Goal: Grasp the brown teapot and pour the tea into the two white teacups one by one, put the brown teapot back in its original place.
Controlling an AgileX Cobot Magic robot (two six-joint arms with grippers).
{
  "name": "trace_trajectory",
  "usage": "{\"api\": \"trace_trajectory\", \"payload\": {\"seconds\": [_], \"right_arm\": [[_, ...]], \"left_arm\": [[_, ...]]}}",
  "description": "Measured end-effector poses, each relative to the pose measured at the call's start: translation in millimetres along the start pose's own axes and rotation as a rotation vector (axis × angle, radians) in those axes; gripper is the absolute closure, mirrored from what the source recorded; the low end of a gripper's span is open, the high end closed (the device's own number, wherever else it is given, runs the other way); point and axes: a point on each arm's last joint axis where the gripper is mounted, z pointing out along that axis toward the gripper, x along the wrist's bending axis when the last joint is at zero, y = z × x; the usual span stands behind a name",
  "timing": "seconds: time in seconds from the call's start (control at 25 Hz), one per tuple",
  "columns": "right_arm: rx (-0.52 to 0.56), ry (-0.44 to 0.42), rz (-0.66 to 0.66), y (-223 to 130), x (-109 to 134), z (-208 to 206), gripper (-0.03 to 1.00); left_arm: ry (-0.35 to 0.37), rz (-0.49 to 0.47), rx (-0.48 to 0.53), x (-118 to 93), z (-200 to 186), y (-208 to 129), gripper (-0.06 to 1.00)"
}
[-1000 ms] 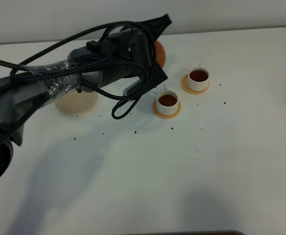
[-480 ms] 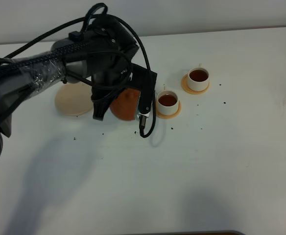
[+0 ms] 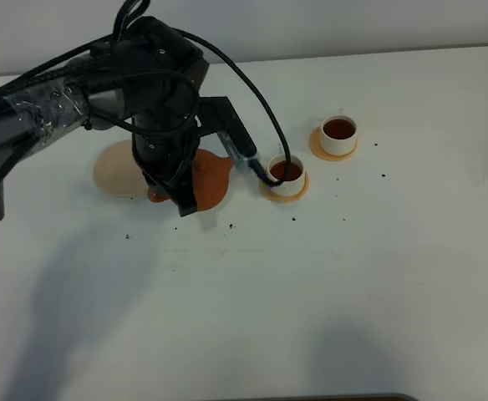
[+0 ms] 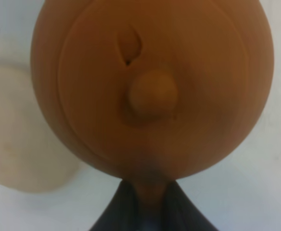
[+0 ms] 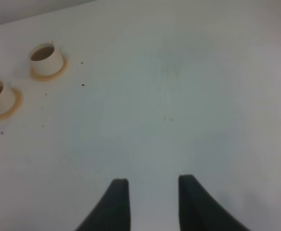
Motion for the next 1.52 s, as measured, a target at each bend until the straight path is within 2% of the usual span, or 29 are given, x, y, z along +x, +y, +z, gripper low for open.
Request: {"api": "trace_trajectory", "payload": {"seconds": [0.12,0.24,0.36,0.52,0.64,0.76,0.96,1.12,1.36,1.52], "right_arm": [[0.0,0.0,0.0,0.0,0.0,0.0,0.73],[0.0,0.0,0.0,0.0,0.0,0.0,0.73],[0.0,0.0,0.0,0.0,0.0,0.0,0.73],[0.0,0.0,0.0,0.0,0.0,0.0,0.73],[0.0,0.0,0.0,0.0,0.0,0.0,0.73],[0.0,-0.001,0.0,0.0,-0.1,0.0,0.73],[0.0,-0.001,0.0,0.0,-0.1,0.0,0.73],[0.0,-0.001,0.0,0.0,-0.1,0.0,0.73],[0.0,-0.001,0.0,0.0,-0.1,0.0,0.73],[0.0,-0.001,0.0,0.0,-0.1,0.0,0.73]], "left_arm": [[-0.057,-0.087,-0.031,-2.0,1.0,0.9,0.83],[-0.087,-0.121,-0.092,-3.2,0.9,5.9,0.83],[-0.086,-0.139,-0.134,-1.1,3.8,9.7,0.83],[-0.082,-0.143,-0.134,-0.2,6.1,10.2,0.83],[-0.087,-0.19,-0.132,4.0,-2.3,2.6,0.83],[-0.105,-0.297,-0.113,17.1,-7.9,-14.9,0.83],[-0.146,-0.576,-0.09,47.3,-9.9,-52.6,0.83],[-0.167,-0.743,-0.047,68.5,-3.0,-83.0,0.83],[-0.19,-0.89,-0.076,88.0,5.8,-105.5,0.83],[-0.196,-0.917,-0.121,93.2,17.6,-100.4,0.83]]}}
